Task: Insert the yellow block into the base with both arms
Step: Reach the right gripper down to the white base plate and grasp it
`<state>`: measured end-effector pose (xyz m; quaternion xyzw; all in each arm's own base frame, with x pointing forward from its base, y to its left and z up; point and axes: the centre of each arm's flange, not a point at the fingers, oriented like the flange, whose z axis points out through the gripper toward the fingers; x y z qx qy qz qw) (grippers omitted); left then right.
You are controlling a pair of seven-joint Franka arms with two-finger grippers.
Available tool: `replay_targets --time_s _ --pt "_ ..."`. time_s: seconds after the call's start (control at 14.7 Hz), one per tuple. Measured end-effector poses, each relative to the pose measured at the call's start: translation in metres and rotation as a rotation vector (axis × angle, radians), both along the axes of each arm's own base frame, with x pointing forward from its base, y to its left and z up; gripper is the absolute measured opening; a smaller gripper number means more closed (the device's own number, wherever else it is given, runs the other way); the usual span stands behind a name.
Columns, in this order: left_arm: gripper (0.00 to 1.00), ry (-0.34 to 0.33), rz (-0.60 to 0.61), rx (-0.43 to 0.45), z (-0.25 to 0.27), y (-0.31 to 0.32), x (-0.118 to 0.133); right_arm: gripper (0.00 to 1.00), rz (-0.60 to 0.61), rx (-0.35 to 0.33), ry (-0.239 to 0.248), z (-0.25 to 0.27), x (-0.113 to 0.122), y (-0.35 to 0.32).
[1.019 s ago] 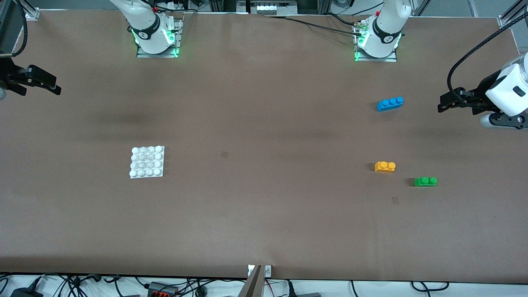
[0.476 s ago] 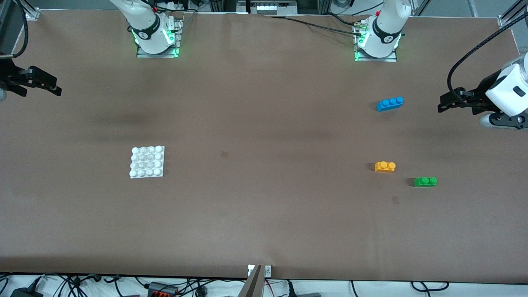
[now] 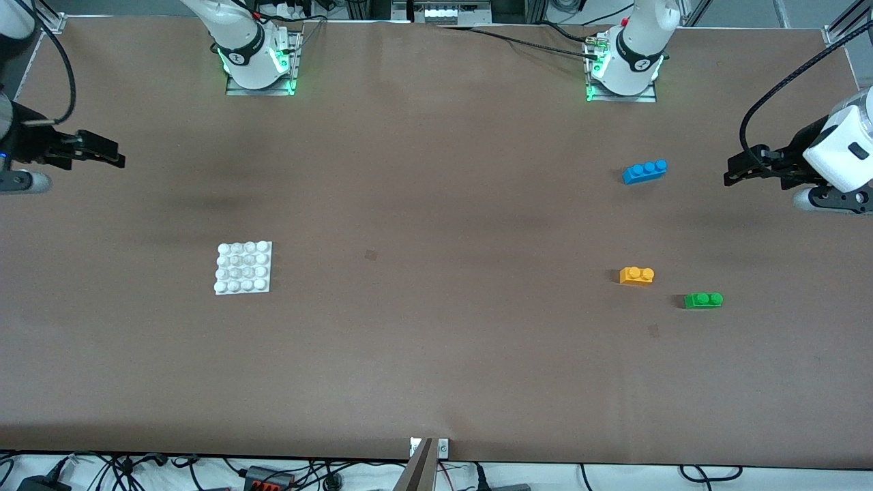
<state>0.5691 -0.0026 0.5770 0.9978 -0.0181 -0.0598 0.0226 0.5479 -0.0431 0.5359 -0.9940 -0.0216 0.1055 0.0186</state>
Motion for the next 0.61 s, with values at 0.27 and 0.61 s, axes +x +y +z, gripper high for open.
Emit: replay_targets --time_s 0.27,0.61 --pt "1.0 0.001 0.0 0.0 0.0 0.0 0.0 1.0 0.073 0.002 0.028 -0.026 0.036 0.04" --pt "1.0 0.003 0.0 0.0 0.0 0.0 0.0 1.0 0.124 -0.001 0.021 -0.112 0.086 0.079"
